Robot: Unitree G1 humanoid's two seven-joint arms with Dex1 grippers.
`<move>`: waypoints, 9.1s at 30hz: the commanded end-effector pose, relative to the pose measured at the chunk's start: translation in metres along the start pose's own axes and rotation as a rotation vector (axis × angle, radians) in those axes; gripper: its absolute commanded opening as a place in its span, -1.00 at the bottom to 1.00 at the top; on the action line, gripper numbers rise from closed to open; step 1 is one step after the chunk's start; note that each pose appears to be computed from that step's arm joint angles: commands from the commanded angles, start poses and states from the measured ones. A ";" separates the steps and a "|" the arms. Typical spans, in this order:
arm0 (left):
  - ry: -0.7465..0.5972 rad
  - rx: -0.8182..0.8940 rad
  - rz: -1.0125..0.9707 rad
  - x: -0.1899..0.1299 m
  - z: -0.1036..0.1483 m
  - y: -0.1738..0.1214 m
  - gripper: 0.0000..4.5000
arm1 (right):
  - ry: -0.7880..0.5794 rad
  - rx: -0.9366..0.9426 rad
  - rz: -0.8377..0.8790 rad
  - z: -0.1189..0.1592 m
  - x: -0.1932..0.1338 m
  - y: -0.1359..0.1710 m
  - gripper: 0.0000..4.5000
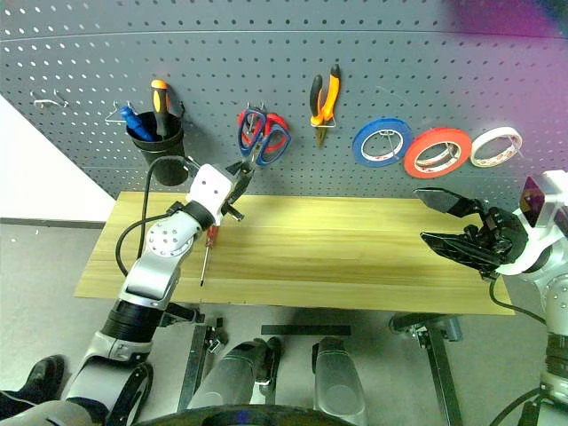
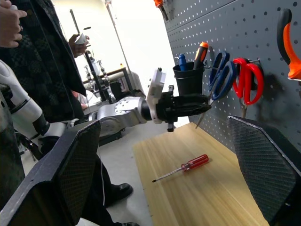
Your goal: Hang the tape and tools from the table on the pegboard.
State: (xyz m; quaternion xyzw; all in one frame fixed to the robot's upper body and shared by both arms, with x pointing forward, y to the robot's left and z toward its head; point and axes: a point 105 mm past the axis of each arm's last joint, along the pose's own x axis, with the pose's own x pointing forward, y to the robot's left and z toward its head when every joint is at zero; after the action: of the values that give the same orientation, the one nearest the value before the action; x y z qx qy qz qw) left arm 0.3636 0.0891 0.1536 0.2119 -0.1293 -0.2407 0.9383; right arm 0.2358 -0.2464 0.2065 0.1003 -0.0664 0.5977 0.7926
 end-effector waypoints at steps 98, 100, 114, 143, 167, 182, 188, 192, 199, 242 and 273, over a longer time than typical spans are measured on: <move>0.967 -0.451 0.308 -0.067 -0.196 0.009 0.17 | 0.376 -0.086 -0.037 -0.049 0.005 -0.006 1.00; 0.972 -0.462 0.307 -0.067 -0.197 0.007 -0.12 | 0.375 -0.085 -0.037 -0.049 0.005 -0.006 1.00; 0.873 -0.541 0.245 -0.056 -0.178 -0.003 -0.64 | 0.363 -0.080 -0.038 -0.048 0.005 -0.009 1.00; 0.102 0.184 0.010 -0.074 -0.007 0.017 -0.64 | 0.161 -0.055 -0.061 -0.030 -0.003 -0.029 1.00; -0.243 0.299 0.296 -0.021 0.109 0.112 -0.64 | 0.092 -0.041 -0.043 -0.019 0.003 -0.032 1.00; -0.220 0.302 0.374 -0.013 0.089 0.142 -0.64 | 0.080 -0.037 -0.019 -0.014 0.003 -0.027 1.00; -0.218 0.253 0.380 0.003 0.072 0.144 -0.64 | 0.101 -0.036 -0.019 -0.013 0.004 -0.026 1.00; -0.213 0.168 0.391 0.009 0.061 0.142 -0.64 | 0.110 -0.040 -0.025 -0.011 0.003 -0.025 1.00; -0.206 0.016 0.412 0.014 0.050 0.146 -0.64 | 0.117 -0.038 -0.050 -0.012 0.000 -0.026 1.00; -0.030 -0.090 0.524 -0.025 -0.001 0.142 1.00 | 0.141 -0.035 -0.082 -0.014 -0.008 -0.030 1.00; -0.012 -0.468 -0.624 -0.019 0.046 -0.030 1.00 | 0.067 -0.047 -0.067 -0.027 0.014 -0.045 1.00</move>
State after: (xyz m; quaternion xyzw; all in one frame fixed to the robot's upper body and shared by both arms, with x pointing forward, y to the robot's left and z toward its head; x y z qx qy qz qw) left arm 0.3325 0.0658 0.1645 0.0403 0.0019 -0.4968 0.8669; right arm 0.2800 -0.2396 0.1720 0.0745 -0.0308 0.5725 0.8159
